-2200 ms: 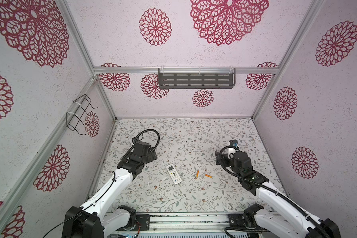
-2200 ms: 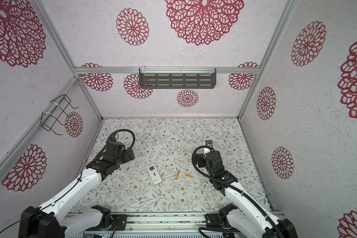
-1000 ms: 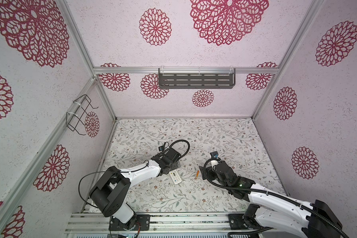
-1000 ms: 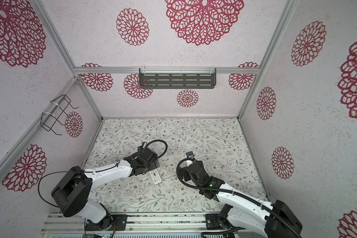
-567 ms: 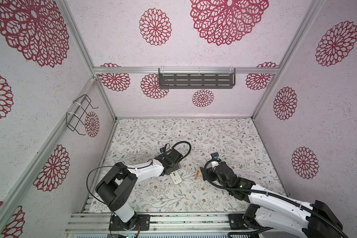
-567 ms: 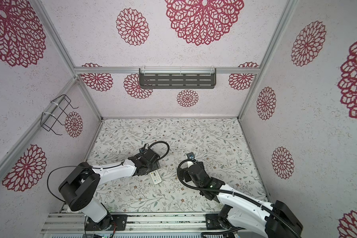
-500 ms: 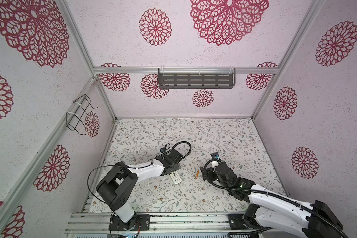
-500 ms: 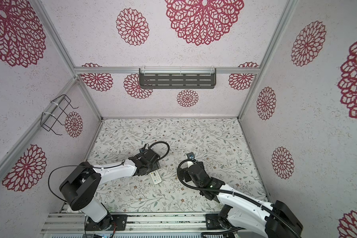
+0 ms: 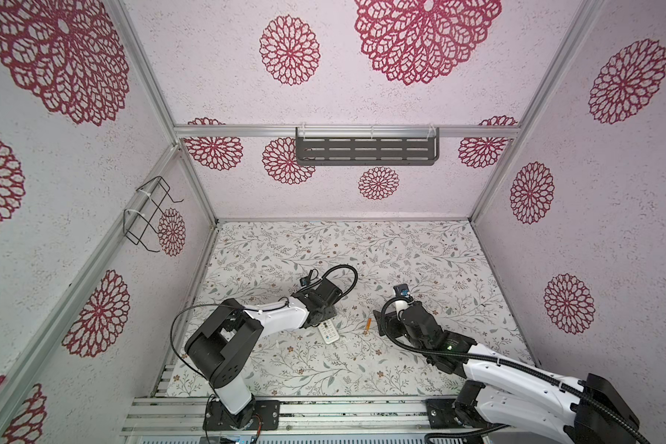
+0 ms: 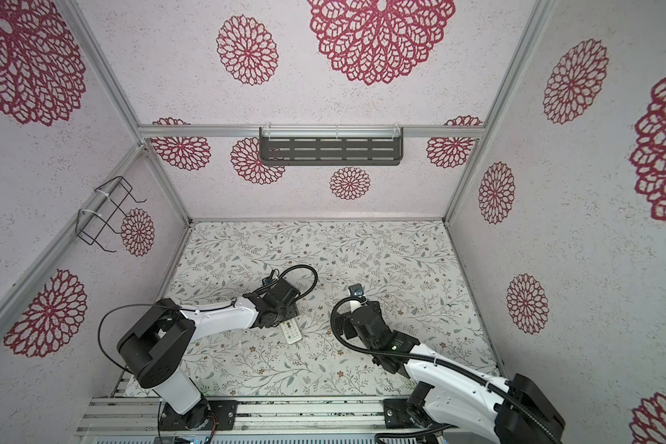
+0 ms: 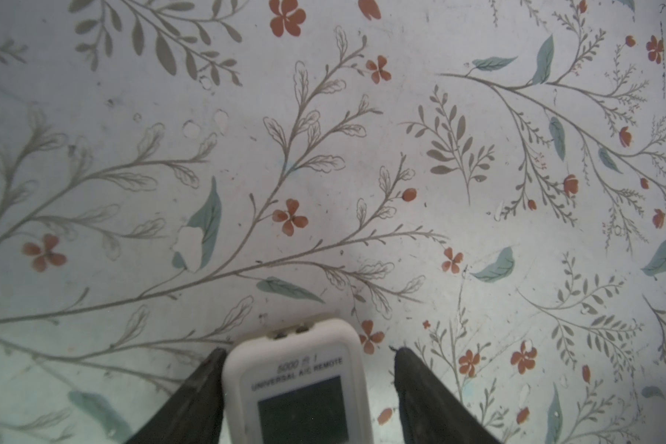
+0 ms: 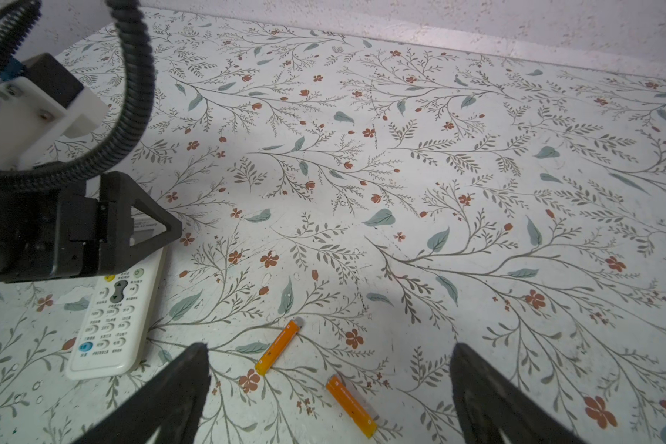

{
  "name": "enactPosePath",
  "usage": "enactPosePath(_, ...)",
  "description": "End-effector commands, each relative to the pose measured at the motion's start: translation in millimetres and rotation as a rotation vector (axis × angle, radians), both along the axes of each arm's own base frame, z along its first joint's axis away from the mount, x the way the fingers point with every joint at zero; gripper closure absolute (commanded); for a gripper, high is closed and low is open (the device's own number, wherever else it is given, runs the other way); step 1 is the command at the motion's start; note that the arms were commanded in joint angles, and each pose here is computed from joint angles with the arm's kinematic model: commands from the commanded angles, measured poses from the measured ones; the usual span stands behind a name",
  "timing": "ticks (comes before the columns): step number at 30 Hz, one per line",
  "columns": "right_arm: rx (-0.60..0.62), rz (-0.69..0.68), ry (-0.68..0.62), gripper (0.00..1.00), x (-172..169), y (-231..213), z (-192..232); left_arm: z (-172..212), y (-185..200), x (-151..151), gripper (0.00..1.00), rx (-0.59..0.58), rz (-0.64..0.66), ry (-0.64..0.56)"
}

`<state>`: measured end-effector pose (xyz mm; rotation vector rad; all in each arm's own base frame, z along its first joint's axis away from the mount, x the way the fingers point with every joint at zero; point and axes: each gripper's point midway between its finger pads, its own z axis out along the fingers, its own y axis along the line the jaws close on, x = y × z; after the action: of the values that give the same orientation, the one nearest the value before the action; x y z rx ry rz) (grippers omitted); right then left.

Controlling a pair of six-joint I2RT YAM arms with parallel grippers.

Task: Load the batteries into the remote control
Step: 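Close the left gripper on the top end of the white remote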

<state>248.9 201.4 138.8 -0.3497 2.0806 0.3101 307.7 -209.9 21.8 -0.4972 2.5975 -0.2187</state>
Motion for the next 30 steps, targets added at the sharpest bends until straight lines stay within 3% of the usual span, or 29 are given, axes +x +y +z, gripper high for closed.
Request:
enactPosePath(1,0.034,-0.024,-0.043,0.01,3.5,-0.5,12.4,-2.0,-8.8,3.8,0.31,-0.018,-0.005,-0.009)
enactPosePath(30,0.039,-0.034,-0.064,0.01,1.4,-7.1,18.6,-4.4,-14.3,5.1,0.39,0.103,-0.045,0.014)
